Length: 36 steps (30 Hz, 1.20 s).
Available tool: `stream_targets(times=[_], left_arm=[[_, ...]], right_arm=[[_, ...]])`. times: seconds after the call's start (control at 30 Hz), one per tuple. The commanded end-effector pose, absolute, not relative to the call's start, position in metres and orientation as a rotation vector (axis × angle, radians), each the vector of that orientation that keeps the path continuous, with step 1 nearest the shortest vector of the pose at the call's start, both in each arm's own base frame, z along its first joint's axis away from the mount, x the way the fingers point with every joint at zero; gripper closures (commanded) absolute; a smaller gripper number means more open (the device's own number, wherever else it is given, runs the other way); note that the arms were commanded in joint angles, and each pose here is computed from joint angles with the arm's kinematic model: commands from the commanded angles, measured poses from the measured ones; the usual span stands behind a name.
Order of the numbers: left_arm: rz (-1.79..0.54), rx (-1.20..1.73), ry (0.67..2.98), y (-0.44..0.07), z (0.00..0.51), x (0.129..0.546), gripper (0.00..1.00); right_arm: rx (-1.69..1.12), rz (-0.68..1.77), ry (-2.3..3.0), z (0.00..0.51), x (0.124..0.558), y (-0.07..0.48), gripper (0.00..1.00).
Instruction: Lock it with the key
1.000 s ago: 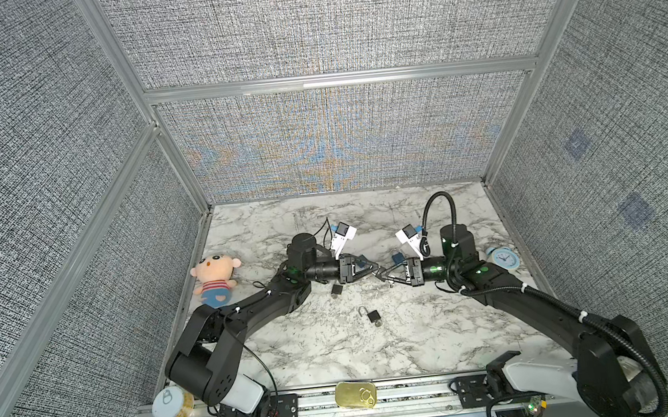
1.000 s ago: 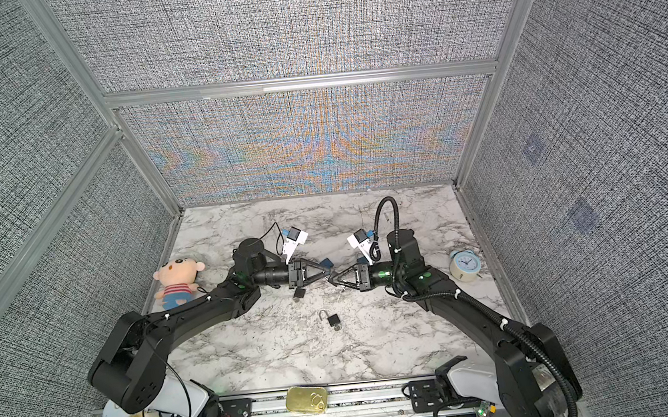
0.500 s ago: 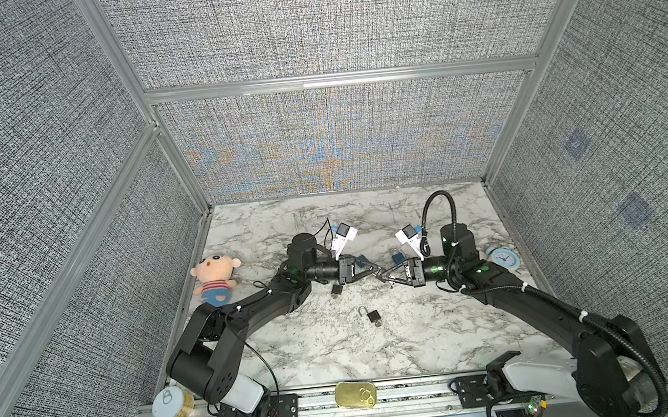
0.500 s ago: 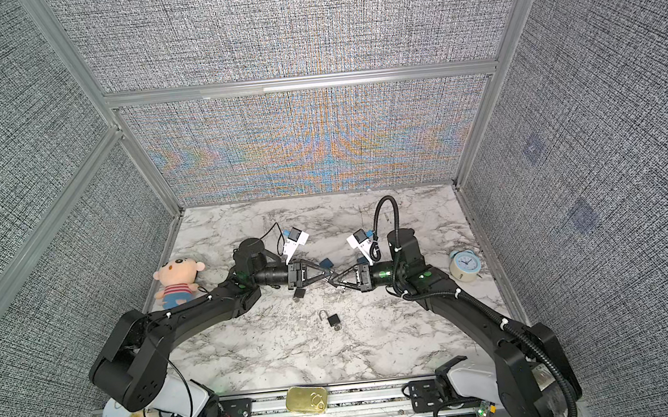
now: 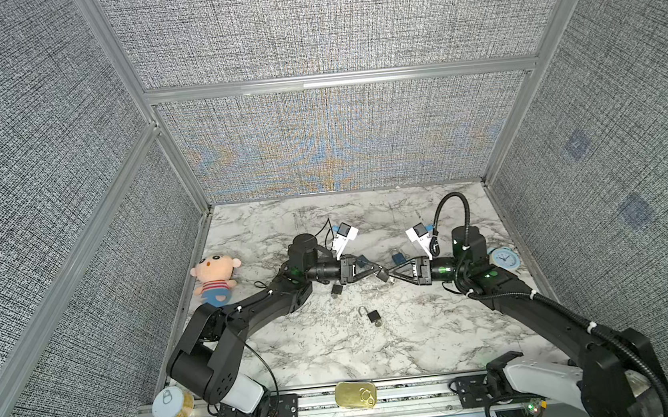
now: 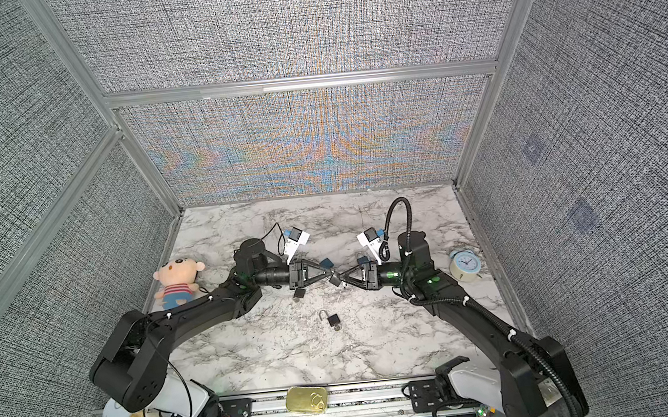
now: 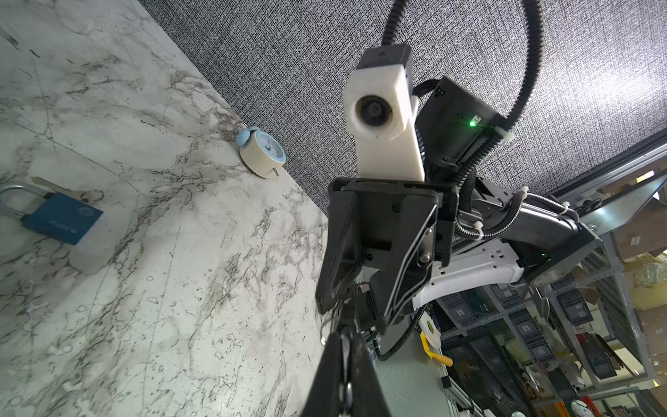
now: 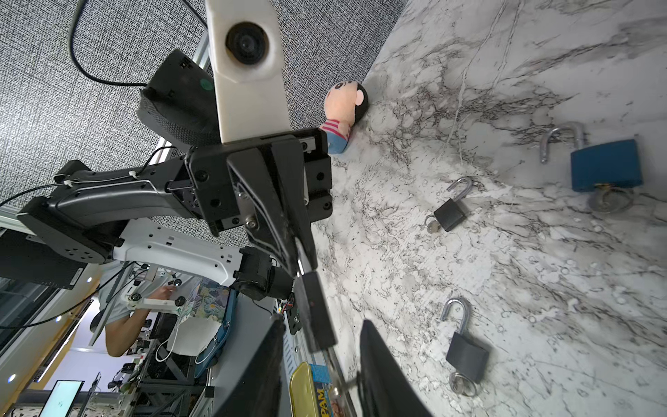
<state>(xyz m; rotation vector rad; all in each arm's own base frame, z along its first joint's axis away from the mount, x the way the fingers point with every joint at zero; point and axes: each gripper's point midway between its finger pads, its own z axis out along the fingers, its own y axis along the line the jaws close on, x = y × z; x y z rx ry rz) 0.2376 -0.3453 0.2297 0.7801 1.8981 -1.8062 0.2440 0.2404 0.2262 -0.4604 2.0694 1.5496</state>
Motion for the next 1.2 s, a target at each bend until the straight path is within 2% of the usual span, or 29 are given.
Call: stream_targets(times=[0.0, 0.37, 0.63, 1.17], left_arm=[[-1.793, 0.799, 1.843, -0.345, 0.241, 0.239, 1.00], [-1.781, 0.782, 1.841, -0.345, 0.244, 0.243, 1.00], [-1.776, 0.774, 1.841, -0.346, 0.245, 0.245, 1.00], [-1.792, 0.767, 1.810, -0.334, 0.251, 0.254, 1.00]], right_arm=[[-0.473, 1.559, 2.053, 0.228, 0.242, 0.240, 0.66], [-0.478, 1.596, 2.043, 0.226, 0.231, 0.239, 0.79], [-0.471, 1.600, 2.045, 0.224, 0.232, 0.239, 1.00], [-0.397, 1.597, 2.083, 0.205, 0.231, 0.228, 1.00]])
